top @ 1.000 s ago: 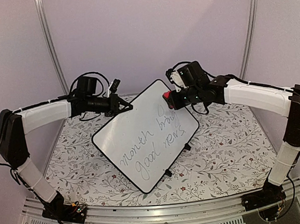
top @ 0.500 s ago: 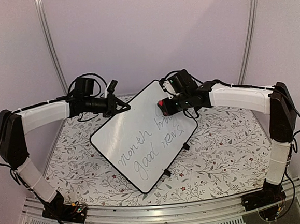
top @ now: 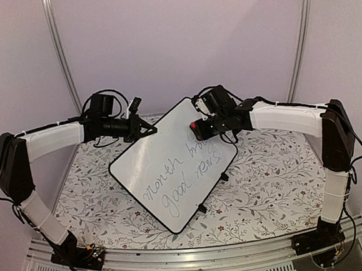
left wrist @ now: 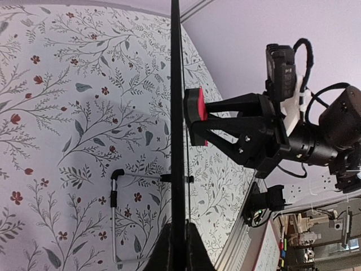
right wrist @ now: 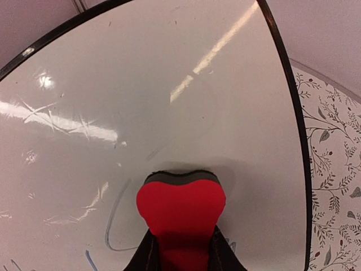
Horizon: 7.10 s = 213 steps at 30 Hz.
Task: Erase the whiteboard
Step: Erase the whiteboard at the center of the board.
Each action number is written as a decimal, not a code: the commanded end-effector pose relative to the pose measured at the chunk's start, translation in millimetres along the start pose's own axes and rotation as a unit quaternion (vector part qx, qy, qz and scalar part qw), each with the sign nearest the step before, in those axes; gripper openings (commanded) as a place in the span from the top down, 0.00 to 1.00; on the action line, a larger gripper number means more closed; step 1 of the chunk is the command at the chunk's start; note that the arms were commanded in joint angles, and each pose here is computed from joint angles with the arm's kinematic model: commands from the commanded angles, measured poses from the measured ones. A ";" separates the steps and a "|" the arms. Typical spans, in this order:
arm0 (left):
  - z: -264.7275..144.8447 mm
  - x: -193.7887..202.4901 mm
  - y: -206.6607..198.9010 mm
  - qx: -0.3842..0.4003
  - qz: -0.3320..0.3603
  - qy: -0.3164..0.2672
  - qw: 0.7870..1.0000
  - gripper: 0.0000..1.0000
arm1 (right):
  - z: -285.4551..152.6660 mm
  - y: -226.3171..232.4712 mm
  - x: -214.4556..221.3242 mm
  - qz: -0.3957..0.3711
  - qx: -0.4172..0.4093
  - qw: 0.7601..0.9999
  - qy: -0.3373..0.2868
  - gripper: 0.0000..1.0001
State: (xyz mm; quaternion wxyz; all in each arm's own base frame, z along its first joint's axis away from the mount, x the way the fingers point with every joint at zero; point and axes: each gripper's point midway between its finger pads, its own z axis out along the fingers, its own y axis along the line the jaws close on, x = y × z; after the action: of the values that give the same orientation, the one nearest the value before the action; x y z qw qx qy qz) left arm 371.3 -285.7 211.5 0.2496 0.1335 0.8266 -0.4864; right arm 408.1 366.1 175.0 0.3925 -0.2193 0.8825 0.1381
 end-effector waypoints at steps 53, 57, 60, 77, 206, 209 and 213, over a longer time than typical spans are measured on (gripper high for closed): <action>6.7 8.9 1.6 -0.006 0.017 0.010 1.000 1.00 | -4.4 36.7 39.1 -0.020 -0.083 0.993 0.081 1.00; 7.4 9.8 3.1 -0.007 0.014 0.012 1.000 1.00 | -6.6 42.2 47.0 -0.027 -0.095 0.991 0.093 1.00; 7.2 10.1 2.7 -0.007 0.015 0.012 1.000 1.00 | -8.1 44.8 53.6 -0.035 -0.099 0.989 0.102 1.00; 7.1 9.3 1.5 -0.006 0.016 0.011 1.000 1.00 | -28.2 22.8 -29.3 -0.016 -0.073 0.997 0.011 1.00; 19.3 20.4 7.1 -0.004 0.006 0.031 0.999 1.00 | -15.5 38.0 84.3 -0.084 -0.112 0.982 0.128 1.00; 19.7 20.6 7.1 -0.004 0.006 0.031 0.999 1.00 | -16.5 35.9 91.4 -0.082 -0.112 0.981 0.132 1.00; 20.6 21.3 7.8 -0.004 0.005 0.032 0.999 1.00 | -17.4 36.0 87.1 -0.081 -0.112 0.983 0.122 1.00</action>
State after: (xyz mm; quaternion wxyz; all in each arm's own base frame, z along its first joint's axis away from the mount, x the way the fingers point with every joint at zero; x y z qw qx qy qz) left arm 370.7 -291.3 207.0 0.2467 0.1328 0.8289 -0.4841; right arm 340.0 368.0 138.8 0.2898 -0.3368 0.8780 0.1780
